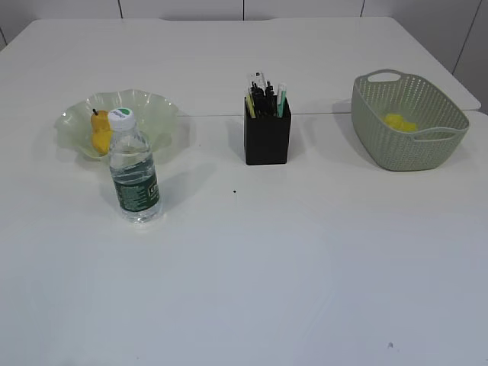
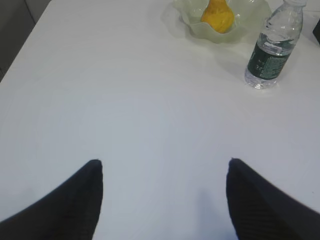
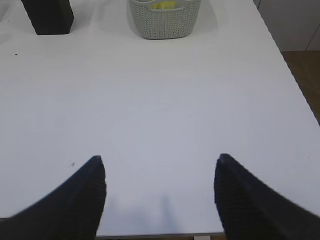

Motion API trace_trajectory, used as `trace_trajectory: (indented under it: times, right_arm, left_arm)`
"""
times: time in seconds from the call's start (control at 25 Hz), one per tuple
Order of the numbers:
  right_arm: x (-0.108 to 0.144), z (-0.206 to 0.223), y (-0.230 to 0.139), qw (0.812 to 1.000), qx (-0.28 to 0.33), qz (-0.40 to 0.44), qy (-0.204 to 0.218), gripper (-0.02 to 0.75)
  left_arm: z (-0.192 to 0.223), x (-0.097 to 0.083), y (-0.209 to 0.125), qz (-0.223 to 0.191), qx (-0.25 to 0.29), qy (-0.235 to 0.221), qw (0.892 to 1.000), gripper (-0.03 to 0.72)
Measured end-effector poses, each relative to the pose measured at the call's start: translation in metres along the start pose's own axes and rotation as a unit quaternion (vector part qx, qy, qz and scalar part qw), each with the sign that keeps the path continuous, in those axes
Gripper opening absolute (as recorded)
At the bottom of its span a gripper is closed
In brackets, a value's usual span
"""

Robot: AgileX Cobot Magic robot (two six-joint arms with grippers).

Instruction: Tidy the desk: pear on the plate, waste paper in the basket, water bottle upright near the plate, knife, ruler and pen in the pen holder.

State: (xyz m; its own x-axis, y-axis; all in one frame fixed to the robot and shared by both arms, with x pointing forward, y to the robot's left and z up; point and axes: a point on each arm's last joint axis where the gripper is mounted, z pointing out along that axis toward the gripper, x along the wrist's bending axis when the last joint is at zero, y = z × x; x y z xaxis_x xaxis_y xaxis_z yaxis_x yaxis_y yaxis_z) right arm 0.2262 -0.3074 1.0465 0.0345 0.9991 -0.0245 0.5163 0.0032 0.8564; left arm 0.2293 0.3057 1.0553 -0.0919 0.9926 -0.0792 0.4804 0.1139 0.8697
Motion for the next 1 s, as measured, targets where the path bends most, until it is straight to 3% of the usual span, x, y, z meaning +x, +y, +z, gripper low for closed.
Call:
trace_trajectory:
  times: [1.0]
  right_arm:
    - [0.0006, -0.0003, 0.0001, 1.000, -0.001, 0.013, -0.021, 0.503]
  left_arm:
    - [0.0000, 0.0000, 0.0000, 0.001, 0.000, 0.000, 1.000, 0.499]
